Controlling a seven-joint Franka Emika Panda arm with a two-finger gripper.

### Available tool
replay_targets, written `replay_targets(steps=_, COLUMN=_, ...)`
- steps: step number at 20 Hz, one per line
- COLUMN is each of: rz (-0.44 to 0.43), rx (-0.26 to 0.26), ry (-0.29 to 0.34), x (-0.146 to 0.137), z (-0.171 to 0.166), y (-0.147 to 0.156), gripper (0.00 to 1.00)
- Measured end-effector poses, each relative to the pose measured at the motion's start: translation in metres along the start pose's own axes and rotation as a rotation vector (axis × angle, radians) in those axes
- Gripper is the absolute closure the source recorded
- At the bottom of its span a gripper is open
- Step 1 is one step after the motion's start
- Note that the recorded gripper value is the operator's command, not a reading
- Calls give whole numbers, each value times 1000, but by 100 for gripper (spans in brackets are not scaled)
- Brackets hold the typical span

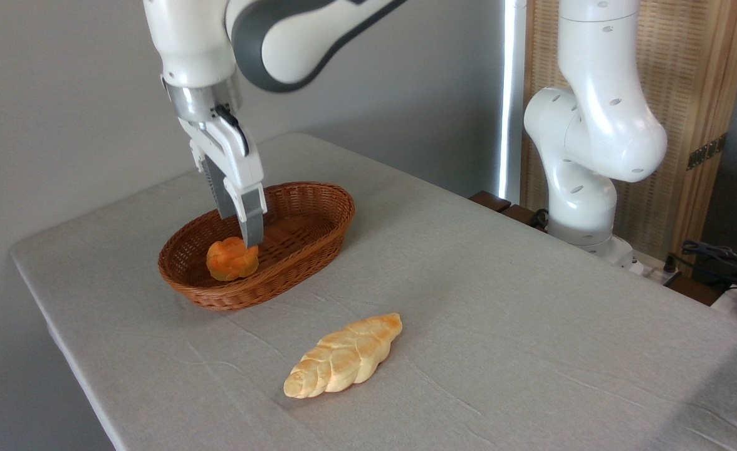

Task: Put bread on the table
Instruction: 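Lower the gripper into the basket and close it on the round roll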

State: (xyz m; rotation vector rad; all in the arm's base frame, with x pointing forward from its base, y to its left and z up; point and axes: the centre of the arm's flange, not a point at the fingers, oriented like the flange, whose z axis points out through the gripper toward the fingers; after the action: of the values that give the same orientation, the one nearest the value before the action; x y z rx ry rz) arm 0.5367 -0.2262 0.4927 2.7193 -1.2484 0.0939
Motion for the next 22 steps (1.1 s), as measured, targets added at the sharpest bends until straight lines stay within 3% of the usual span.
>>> replay_targets(steps=5, rz=-53, rx=-22, ry=65, x=8, z=33, y=6, gripper=0)
replay_targets(steps=15, rz=-54, rx=-33, ry=81, x=24, z=80, y=1, gripper=0)
replay_targets(steps=16, rz=-52, rx=-33, ry=81, x=25, z=80, y=2, gripper=12)
replay_targets(steps=17, rz=-49, rx=-33, ry=82, x=25, z=80, y=3, gripper=39)
replay_targets(steps=18, rz=-47, rx=-34, ry=82, x=26, z=79, y=5, gripper=60)
replay_targets(steps=19, rz=-45, rx=-32, ry=83, x=27, z=79, y=5, gripper=64)
replay_targets(steps=22, rz=-42, rx=-28, ry=86, x=27, z=76, y=5, gripper=64)
